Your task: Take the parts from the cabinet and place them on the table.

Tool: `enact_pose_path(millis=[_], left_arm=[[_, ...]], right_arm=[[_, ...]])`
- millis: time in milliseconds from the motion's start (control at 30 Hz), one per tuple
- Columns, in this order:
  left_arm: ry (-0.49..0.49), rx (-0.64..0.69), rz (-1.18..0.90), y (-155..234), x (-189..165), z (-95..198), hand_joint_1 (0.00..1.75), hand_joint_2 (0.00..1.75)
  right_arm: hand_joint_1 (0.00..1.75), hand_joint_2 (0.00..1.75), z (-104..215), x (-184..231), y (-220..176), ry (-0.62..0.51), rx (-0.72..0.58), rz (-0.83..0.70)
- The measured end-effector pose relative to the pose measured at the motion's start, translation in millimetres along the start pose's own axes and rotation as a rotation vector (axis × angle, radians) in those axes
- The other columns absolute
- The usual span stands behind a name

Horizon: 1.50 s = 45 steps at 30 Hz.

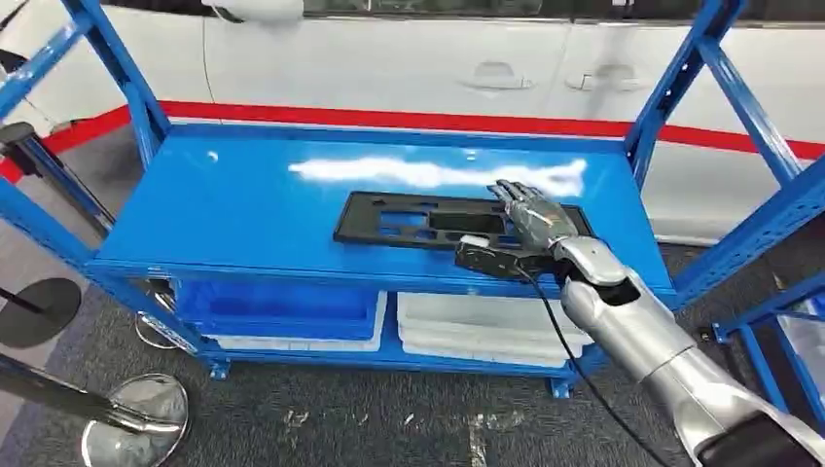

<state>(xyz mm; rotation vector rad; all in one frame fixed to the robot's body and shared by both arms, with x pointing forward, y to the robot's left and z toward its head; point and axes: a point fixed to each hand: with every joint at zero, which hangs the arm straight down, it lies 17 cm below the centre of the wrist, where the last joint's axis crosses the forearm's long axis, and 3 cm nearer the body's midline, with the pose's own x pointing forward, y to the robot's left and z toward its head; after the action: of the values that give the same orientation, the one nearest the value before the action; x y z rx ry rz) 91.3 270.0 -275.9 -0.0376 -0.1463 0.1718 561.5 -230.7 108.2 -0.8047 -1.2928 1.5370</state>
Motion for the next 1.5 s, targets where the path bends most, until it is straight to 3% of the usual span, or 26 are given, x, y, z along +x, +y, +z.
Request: enact_pose_path(millis=[300, 667, 700, 733, 933, 967, 1500], left_arm=[[0.000, -0.001, 0.010, -1, 1, 0, 0.00, 0.00], [0.005, -0.002, 0.032, -1, -1, 0, 0.00, 0.00], [0.005, -0.002, 0.033, -1, -2, 0, 0.00, 0.00], [0.005, -0.001, 0.033, 0, -2, 0, 0.00, 0.00], [-0.002, -0.002, 0.050, 1, 0, 0, 0.00, 0.00], [-0.006, -0.002, 0.051, 1, 1, 0, 0.00, 1.75], [-0.078, -0.022, 0.107, -3, 15, 1, 0.00, 1.75]], right_arm=[[0.00, 1.75, 0, -1, 4, 0.003, 0.015, 0.007], [0.00, 1.75, 1, 13, 53, 0.010, 0.242, 0.043], [1.29, 1.75, 0, 17, 56, 0.004, 0.260, 0.041], [1.75, 1.75, 0, 18, 58, 0.004, 0.281, 0.040], [1.75, 1.75, -2, 16, 61, 0.011, 0.326, 0.058], [1.75, 1.75, -3, 16, 59, 0.011, 0.322, 0.056], [1.75, 1.75, -14, 16, 34, 0.009, 0.217, 0.028]])
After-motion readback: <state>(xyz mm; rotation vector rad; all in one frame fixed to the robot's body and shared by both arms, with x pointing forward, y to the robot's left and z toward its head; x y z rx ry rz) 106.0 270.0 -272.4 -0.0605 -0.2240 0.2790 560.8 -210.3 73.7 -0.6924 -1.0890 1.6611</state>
